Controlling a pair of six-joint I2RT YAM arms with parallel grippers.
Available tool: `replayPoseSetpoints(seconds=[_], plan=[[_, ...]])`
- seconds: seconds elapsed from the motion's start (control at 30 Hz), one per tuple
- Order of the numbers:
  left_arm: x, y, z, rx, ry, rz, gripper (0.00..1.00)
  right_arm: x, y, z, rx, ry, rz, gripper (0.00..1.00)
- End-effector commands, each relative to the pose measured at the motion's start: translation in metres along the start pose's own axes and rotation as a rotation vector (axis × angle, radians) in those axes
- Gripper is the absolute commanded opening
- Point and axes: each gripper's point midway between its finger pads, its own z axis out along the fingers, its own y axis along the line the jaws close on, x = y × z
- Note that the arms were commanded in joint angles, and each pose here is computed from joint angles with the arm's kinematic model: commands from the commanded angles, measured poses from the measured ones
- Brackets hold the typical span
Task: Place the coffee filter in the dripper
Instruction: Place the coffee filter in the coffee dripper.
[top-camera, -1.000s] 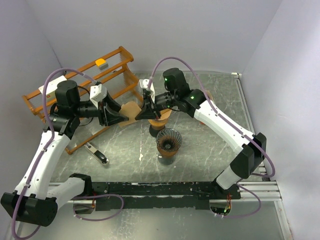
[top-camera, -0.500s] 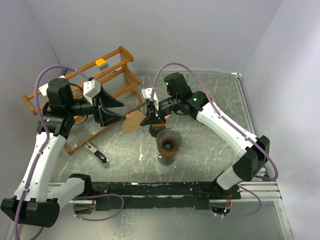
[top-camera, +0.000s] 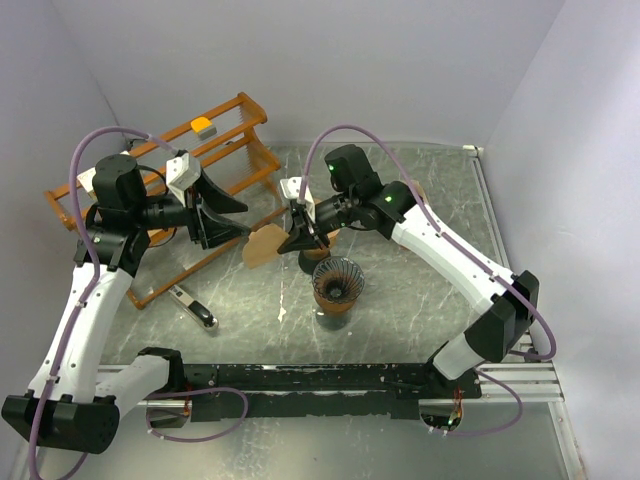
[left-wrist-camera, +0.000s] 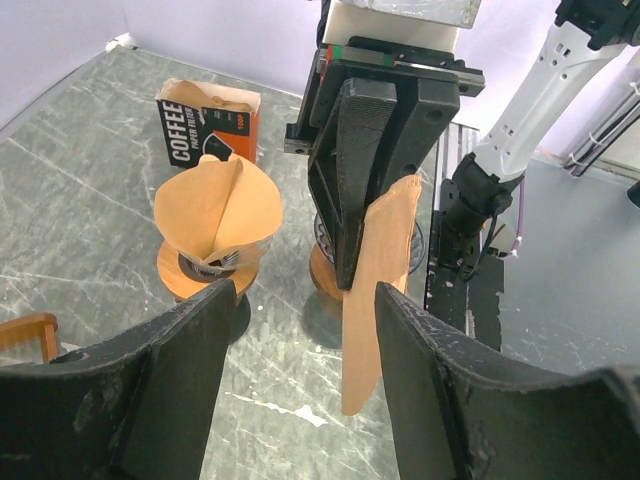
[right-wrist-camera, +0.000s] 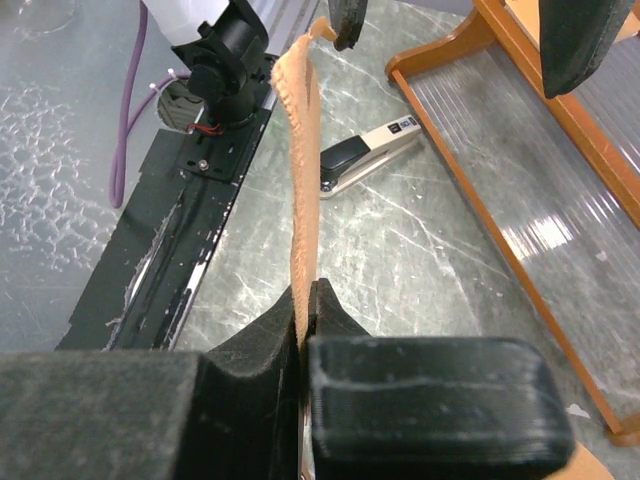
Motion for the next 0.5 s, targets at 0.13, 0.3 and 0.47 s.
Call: replayPoseSetpoints(seconds=[0.13, 0.3, 0.47], plan=[[-0.004, -0.006, -0.006, -0.013, -0.006, 0.053, 0.69, -0.007, -0.004, 0.001, 0.007, -0.005, 0.005, 0.00], [-0.010, 0.001, -0.015, -0.105, 0.020, 0.121, 0.71, -0.002, -0.004, 0.001, 0.019, 0.008, 0.008, 0.00], [-0.011, -0.012, -0.014, -0.029, 0.007, 0.109, 0.72, -0.005, -0.004, 0.002, 0.005, 0.000, 0.015, 0.00]])
